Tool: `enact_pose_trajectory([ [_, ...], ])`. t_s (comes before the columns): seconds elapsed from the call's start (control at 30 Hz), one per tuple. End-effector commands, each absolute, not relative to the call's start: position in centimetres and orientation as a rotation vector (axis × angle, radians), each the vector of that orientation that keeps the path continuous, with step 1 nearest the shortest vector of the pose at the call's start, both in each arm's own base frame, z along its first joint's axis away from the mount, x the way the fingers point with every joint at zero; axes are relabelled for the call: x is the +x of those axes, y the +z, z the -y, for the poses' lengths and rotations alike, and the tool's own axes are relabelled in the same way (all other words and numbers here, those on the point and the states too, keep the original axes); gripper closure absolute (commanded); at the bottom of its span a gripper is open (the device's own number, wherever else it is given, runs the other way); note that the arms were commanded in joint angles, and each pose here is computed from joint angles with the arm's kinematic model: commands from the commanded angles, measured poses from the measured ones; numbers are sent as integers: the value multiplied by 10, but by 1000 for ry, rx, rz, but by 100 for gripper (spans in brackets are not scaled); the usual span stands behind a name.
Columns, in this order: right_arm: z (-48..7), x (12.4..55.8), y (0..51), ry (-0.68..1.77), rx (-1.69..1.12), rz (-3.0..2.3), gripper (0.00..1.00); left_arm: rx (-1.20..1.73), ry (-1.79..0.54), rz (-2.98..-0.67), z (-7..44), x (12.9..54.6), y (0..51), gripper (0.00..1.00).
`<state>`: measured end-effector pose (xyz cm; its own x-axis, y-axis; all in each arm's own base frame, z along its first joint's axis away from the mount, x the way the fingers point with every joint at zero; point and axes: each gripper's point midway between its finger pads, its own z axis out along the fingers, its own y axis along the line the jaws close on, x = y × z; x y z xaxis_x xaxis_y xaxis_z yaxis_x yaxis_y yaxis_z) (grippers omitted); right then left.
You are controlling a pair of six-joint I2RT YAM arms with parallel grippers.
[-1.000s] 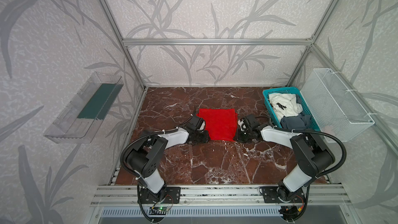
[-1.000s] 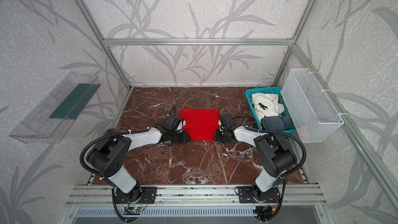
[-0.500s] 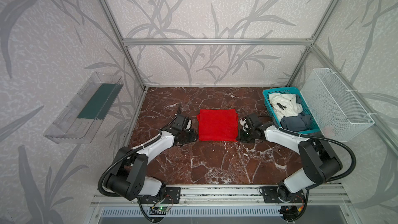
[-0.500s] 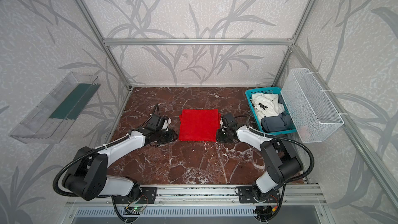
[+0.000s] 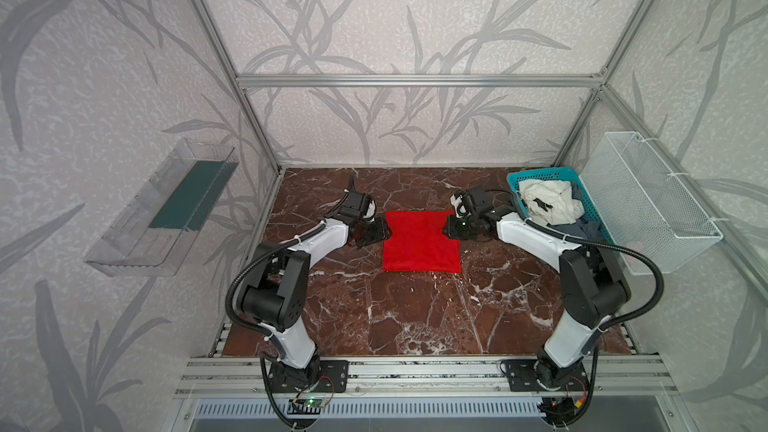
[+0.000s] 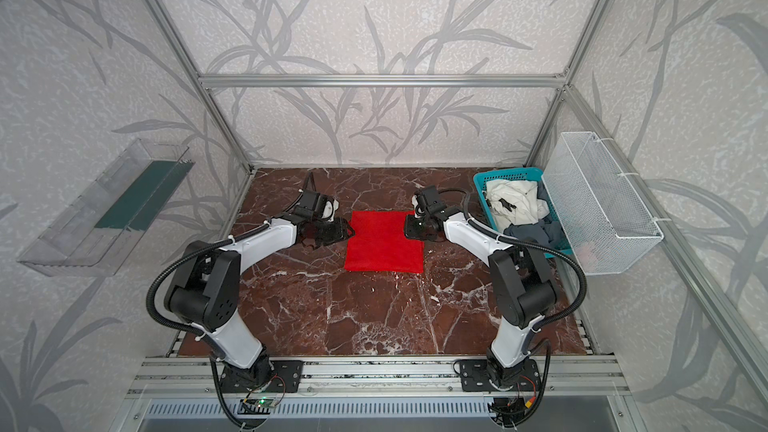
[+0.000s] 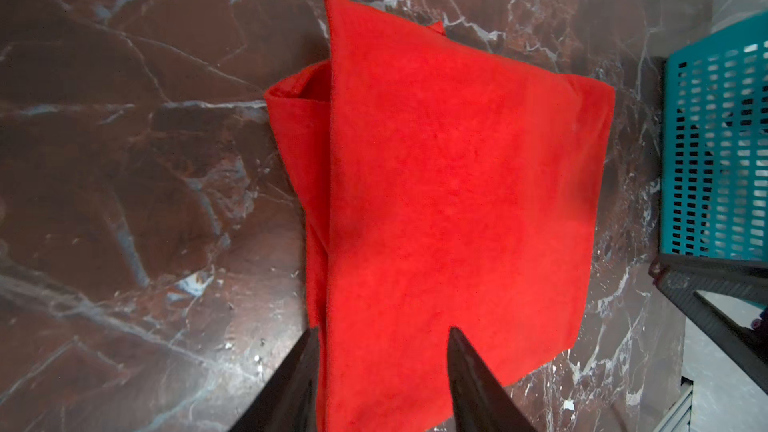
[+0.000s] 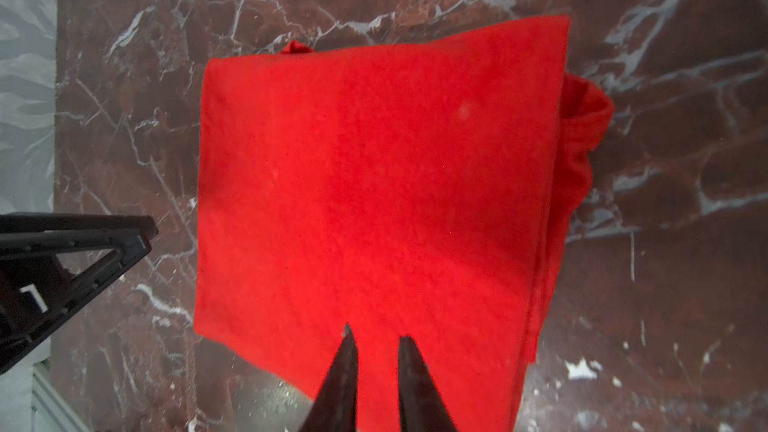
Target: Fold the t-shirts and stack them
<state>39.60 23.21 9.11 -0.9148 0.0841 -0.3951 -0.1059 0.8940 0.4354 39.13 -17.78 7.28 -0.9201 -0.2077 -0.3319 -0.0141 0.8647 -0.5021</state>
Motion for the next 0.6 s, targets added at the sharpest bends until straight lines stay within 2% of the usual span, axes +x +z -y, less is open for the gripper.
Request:
enact_pose_trajectory([
  [0.0, -225, 425, 89, 591, -8, -2614, 79, -202, -741, -2690, 176, 395, 64, 49],
  [0.33, -204, 487, 53, 661, 151, -2557, 80, -250, -808, -2745, 173, 393, 39, 49],
  [0.57, -206, 494, 20, 741, 212, -2625, 80, -290, -857, -2773, 173, 385, 24, 49],
])
